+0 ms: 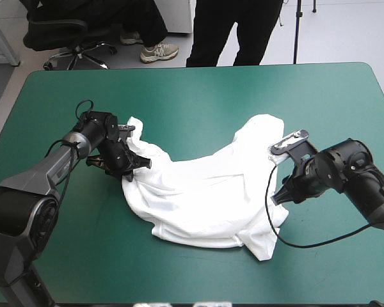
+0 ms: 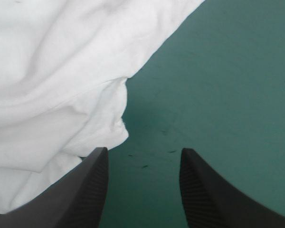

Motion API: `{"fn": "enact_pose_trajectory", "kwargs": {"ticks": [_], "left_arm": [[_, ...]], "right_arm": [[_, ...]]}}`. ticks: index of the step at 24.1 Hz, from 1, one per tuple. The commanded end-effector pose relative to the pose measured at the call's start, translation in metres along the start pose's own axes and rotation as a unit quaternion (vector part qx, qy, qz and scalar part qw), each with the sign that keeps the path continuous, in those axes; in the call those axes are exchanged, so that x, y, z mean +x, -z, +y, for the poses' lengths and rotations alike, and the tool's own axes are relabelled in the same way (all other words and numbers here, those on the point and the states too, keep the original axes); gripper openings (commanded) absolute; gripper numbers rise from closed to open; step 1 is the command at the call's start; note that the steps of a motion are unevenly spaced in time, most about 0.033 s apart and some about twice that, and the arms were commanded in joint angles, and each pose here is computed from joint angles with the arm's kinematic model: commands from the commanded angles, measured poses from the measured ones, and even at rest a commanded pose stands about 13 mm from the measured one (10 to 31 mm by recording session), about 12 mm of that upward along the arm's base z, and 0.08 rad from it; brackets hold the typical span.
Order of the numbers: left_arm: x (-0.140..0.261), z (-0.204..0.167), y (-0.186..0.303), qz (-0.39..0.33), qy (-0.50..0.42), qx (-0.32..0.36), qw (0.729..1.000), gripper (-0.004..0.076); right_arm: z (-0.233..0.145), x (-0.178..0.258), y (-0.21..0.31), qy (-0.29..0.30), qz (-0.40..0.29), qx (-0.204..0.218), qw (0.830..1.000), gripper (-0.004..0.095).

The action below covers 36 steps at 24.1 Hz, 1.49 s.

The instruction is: Fold the cloth

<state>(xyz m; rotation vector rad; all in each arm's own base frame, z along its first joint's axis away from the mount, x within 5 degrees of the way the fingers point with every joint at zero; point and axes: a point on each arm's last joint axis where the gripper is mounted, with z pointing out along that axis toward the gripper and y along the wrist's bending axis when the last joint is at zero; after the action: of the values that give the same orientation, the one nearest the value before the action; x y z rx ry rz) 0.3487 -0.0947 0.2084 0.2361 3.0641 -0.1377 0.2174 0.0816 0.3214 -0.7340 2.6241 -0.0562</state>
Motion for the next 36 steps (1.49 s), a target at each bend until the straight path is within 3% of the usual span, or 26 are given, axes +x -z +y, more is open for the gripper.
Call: {"fn": "enact_pose_trajectory", "kwargs": {"ticks": [1, 5, 9, 18, 20, 23, 26, 30, 36], "left_arm": [[-0.001, -0.004, 0.009, -0.014, 0.003, 0.013, 1.000, 0.0071], [-0.001, -0.004, 0.009, -0.014, 0.000, 0.013, 1.000, -0.0018], [-0.001, -0.004, 0.009, -0.014, -0.001, 0.013, 1.000, -0.0018], [0.001, -0.003, 0.010, -0.010, -0.004, 0.007, 1.000, -0.0018], [0.001, -0.003, 0.010, -0.010, -0.005, 0.007, 1.000, -0.0018], [0.000, -0.003, 0.011, -0.013, -0.010, 0.007, 1.000, -0.0018], [-0.001, -0.004, 0.017, -0.021, -0.014, 0.008, 1.000, -0.0018], [0.001, -0.005, 0.044, -0.058, -0.020, 0.007, 0.998, -0.0018], [0.019, -0.006, 0.111, -0.133, -0.030, 0.001, 0.991, -0.0018]], "right_arm": [[0.004, 0.001, -0.005, 0.002, -0.014, -0.015, 1.000, 0.0446], [0.011, 0.011, -0.028, 0.001, 0.008, -0.041, 0.999, 0.0475], [0.014, 0.017, -0.048, 0.018, 0.021, -0.043, 0.999, 0.0516], [0.021, 0.008, -0.107, 0.038, 0.087, -0.078, 0.992, 0.0505], [0.022, 0.009, -0.107, 0.038, 0.088, -0.083, 0.992, 0.0430], [0.025, 0.009, -0.107, 0.038, 0.089, -0.098, 0.990, 0.0170], [0.025, 0.009, -0.107, 0.039, 0.089, -0.098, 0.990, -0.0021], [0.021, 0.002, -0.096, 0.045, 0.077, -0.088, 0.992, -0.0018], [0.009, -0.030, -0.034, 0.017, -0.016, -0.059, 0.998, -0.0018]]}}
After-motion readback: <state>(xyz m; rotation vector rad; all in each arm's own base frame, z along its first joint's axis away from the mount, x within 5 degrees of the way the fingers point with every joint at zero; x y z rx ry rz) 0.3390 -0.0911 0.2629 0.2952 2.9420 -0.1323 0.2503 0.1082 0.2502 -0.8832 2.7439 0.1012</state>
